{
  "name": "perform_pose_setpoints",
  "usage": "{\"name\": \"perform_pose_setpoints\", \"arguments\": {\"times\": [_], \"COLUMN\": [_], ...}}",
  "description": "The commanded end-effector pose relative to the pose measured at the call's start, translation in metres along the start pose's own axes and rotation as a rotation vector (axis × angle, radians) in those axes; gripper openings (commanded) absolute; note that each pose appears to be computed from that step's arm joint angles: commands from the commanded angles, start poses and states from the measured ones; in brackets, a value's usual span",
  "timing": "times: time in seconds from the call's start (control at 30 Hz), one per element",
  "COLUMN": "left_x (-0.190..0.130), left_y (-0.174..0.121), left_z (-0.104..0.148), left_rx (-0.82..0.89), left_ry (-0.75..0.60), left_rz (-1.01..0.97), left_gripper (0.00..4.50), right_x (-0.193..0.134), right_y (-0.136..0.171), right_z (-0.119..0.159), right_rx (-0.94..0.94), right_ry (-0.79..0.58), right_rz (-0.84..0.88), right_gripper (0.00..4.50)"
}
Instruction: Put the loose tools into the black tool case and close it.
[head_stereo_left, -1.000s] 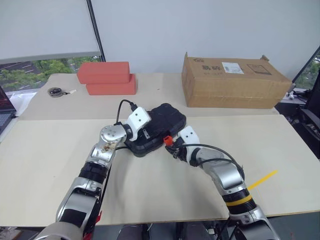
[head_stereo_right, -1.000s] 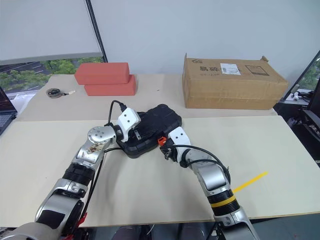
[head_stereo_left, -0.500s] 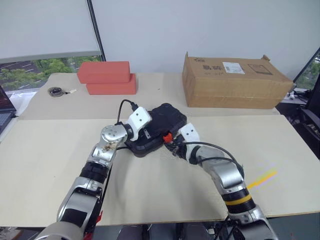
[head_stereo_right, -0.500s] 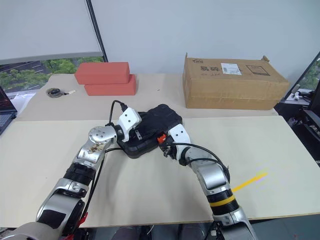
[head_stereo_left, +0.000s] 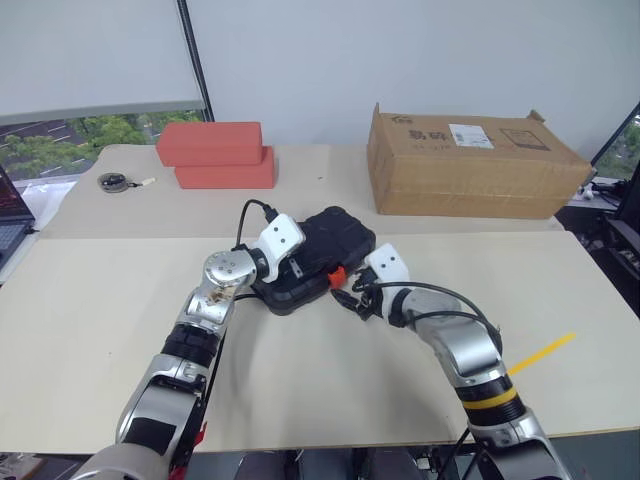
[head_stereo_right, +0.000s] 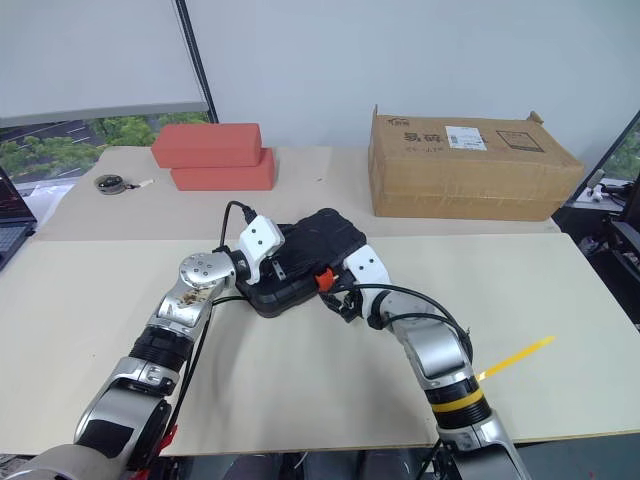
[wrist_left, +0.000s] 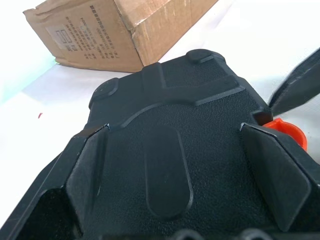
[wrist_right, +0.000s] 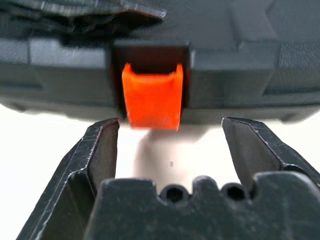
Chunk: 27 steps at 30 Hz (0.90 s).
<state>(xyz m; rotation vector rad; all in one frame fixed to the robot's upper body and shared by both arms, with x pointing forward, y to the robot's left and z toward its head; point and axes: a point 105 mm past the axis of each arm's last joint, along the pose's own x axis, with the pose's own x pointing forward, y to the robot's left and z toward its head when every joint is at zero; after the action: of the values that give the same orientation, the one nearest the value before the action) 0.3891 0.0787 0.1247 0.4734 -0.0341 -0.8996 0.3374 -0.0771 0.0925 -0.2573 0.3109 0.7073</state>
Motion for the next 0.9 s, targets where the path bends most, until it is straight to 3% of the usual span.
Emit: {"name": "perform_pose_setpoints", "arguments": {"times": [0.03,0.27,0.53,0.7,0.83,0.9], "left_x": [-0.005,-0.005,-0.009,-0.028,-0.072,-0.100], "left_y": [-0.030,-0.031,-0.032,-0.008,0.018,0.024], "left_z": [-0.062,-0.063,-0.067,-0.042,-0.003,0.005], "left_rx": [-0.087,-0.087,-0.113,-0.172,-0.256,-0.298], "left_ry": [0.218,0.221,0.227,0.073,-0.115,-0.148], "left_rz": [-0.081,-0.086,-0.071,0.016,0.095,0.122], "left_gripper": [4.50,4.50,4.50,4.50,4.50,4.50], "right_x": [-0.005,0.012,0.022,-0.004,-0.036,-0.053], "right_y": [0.005,0.004,0.007,-0.002,-0.027,-0.046], "right_z": [0.014,0.032,0.039,0.021,0.013,0.007], "right_rx": [-0.014,-0.009,-0.009,-0.020,-0.006,-0.006], "right_ry": [-0.050,-0.098,-0.121,-0.134,-0.210,-0.237], "right_rz": [0.016,0.006,0.027,0.077,0.065,0.026], "right_gripper": [2.27,0.04,0.04,0.04,1.20,1.91]}}
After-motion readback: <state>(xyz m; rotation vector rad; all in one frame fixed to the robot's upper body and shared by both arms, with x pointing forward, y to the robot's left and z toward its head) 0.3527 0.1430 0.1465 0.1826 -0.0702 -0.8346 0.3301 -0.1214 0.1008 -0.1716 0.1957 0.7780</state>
